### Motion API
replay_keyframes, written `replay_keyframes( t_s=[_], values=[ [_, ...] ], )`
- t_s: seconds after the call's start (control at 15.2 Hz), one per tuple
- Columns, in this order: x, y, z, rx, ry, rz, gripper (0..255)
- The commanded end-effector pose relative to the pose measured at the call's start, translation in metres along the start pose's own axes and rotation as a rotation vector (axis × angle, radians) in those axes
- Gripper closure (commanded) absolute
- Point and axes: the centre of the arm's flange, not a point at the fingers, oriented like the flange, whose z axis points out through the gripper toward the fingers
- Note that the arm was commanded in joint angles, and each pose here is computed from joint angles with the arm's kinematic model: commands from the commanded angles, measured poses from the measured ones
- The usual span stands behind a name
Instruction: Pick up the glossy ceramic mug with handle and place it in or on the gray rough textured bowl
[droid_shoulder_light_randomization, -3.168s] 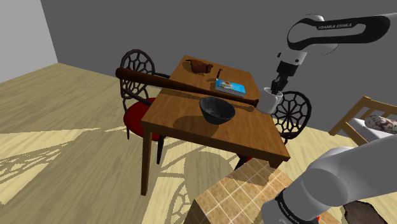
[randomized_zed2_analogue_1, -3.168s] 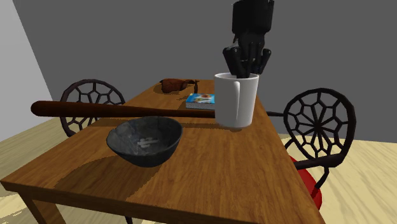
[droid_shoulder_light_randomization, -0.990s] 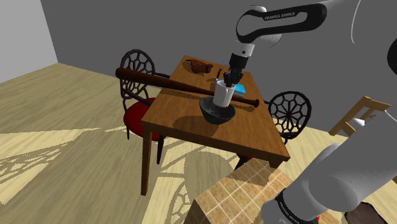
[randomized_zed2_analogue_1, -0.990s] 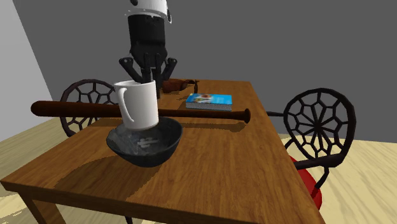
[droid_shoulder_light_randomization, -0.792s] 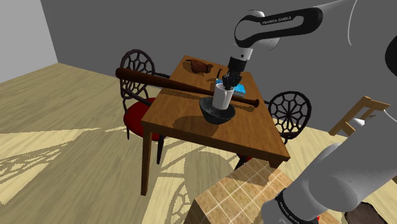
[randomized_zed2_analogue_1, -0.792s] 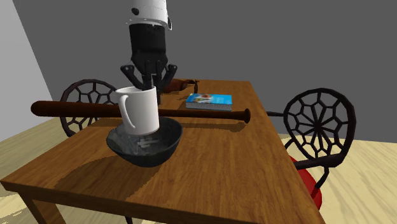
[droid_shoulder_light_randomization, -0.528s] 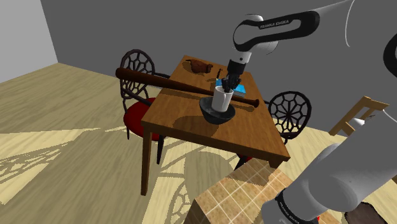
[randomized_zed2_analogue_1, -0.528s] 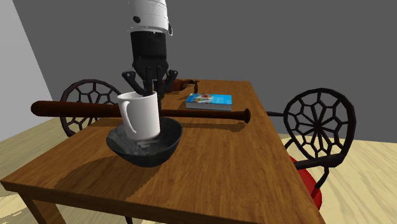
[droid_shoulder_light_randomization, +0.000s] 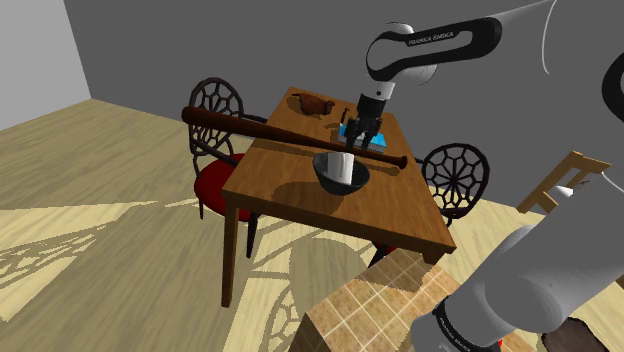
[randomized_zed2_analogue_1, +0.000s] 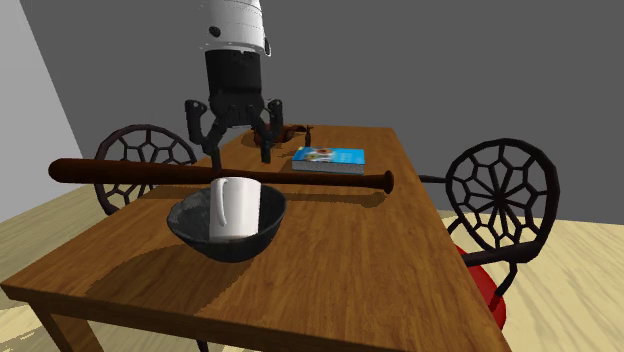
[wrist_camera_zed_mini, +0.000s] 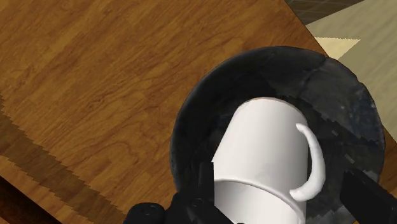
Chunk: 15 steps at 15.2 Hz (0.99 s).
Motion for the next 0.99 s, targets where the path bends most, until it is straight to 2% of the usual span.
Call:
replay_keyframes(
  t_s=[0.0,0.13,0.4,0.92],
  values=[
    [0.0,0.0,0.0,0.0,0.0,0.0,0],
    [0.0,0.0,0.0,0.0,0.0,0.0,0],
    [0.0,0.0,-0.05,0.0,0.0,0.0,0],
    [0.0,0.0,-0.05,0.0,0.0,0.0,0]
  ],
)
